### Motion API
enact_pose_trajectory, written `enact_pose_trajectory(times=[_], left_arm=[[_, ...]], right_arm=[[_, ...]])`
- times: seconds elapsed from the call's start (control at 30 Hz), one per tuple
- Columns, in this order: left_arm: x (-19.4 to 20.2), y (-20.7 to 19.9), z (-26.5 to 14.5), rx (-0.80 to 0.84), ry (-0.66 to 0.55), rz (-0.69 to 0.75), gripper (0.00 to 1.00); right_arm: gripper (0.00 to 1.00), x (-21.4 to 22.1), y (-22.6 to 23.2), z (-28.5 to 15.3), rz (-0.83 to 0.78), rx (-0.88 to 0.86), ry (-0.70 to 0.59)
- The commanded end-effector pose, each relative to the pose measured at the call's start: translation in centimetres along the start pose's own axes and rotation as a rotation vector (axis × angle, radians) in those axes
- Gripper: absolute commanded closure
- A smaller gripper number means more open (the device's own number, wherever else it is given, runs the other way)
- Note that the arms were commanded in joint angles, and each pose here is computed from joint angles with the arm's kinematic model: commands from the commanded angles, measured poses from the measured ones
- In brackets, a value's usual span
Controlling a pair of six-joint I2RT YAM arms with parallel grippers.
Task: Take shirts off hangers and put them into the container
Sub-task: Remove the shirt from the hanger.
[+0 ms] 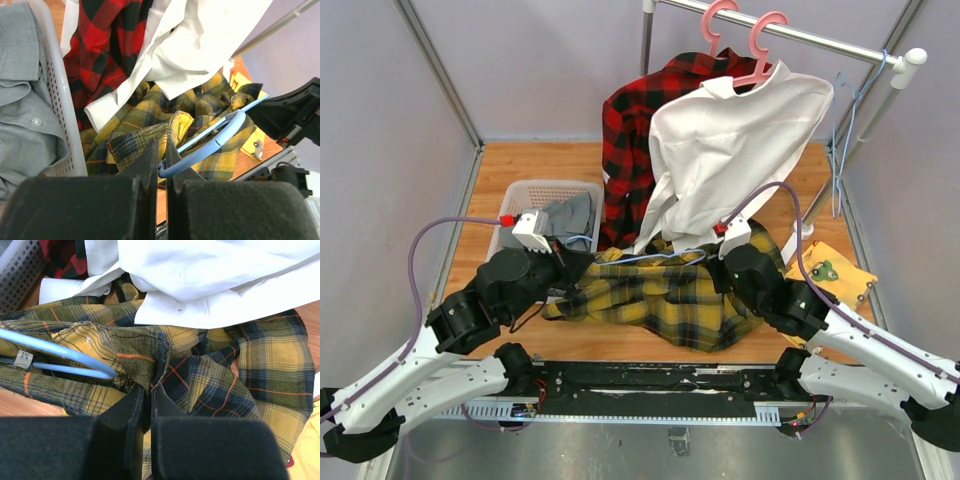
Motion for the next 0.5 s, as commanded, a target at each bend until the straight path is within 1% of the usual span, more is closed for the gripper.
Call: enact_pose_trajectory(times=[0.0, 0.07, 0.13, 0.17, 0.27, 0.33, 0.4, 0.47], left_arm=[[-3.4, 0.8, -1.4, -0.030, -0.159, -0.005, 1.00], [-3.2, 0.5, -1.4, -0.013, -0.152, -0.007, 1.00], [-2.9, 0.5, -1.1, -0.015, -0.136, -0.003, 0.99], [-2.7, 0.5, -0.9, -0.019, -0.129, 0.001, 0.99], [-2.3, 0.5, -0.5, -0.027, -0.108, 0.014, 0.99], [-2.1, 0.5, -0.3, -0.031, -0.101, 0.020, 0.99], [-2.0, 0.5, -0.2, -0.032, -0.093, 0.024, 0.99], [-1.9, 0.4, 0.0, -0.027, -0.088, 0.027, 1.00]], right_arm=[[0.99, 3.1, -4.0, -0.9, -0.085, 0.150, 0.142], [0.97, 3.1, -2.1, -0.9, -0.108, 0.015, 0.140], [0.93, 2.2, -0.4, -1.2, -0.114, -0.108, 0.091], [0.90, 1.6, 0.0, -1.4, -0.107, -0.140, 0.061], [0.80, 0.1, -0.6, -2.1, -0.059, -0.117, -0.042], [0.77, -0.2, -1.7, -2.5, -0.035, -0.064, -0.100], [0.66, 0.2, -2.9, -2.9, -0.017, -0.011, -0.139], [0.62, 0.1, -3.5, -3.8, -0.001, 0.001, -0.182]])
Point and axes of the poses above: each gripper's point midway between its finger pads, its own z axis out along the fingers, its own y axis along the line the jaws close on, x = y × z, the point moved 2 cm from there along -z, back along the fingers, and after that the axes turned 7 degrees about -z, right-handed, at the moved point
